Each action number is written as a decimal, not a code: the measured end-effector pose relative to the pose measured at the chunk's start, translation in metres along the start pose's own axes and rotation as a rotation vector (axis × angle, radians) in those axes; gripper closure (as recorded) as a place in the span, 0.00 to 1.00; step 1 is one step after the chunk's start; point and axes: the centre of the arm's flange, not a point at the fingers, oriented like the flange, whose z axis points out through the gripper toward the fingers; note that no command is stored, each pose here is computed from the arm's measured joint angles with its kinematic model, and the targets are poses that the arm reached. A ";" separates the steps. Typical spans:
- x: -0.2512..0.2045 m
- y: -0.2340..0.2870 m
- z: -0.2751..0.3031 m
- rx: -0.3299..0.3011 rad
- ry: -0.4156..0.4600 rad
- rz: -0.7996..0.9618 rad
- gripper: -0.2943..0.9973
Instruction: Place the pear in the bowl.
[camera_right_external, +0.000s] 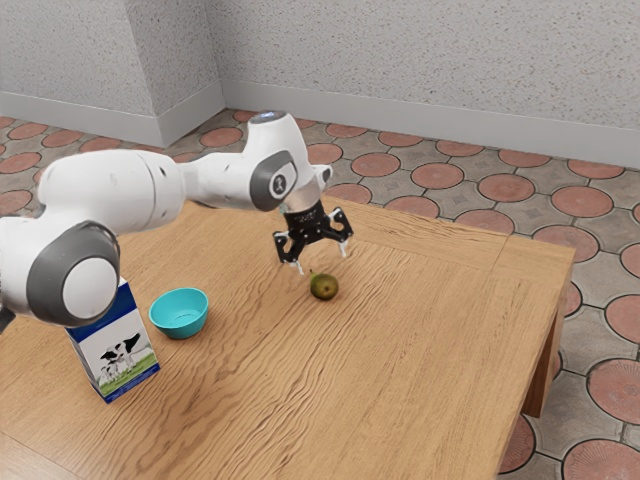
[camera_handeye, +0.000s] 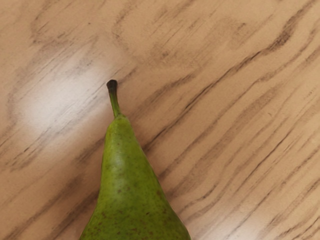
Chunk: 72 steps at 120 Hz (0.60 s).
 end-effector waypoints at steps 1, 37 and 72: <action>0.001 0.001 -0.001 -0.002 0.000 -0.005 0.23; -0.003 0.000 0.029 0.080 -0.038 -0.120 0.23; -0.009 0.000 0.041 0.121 -0.044 -0.181 0.23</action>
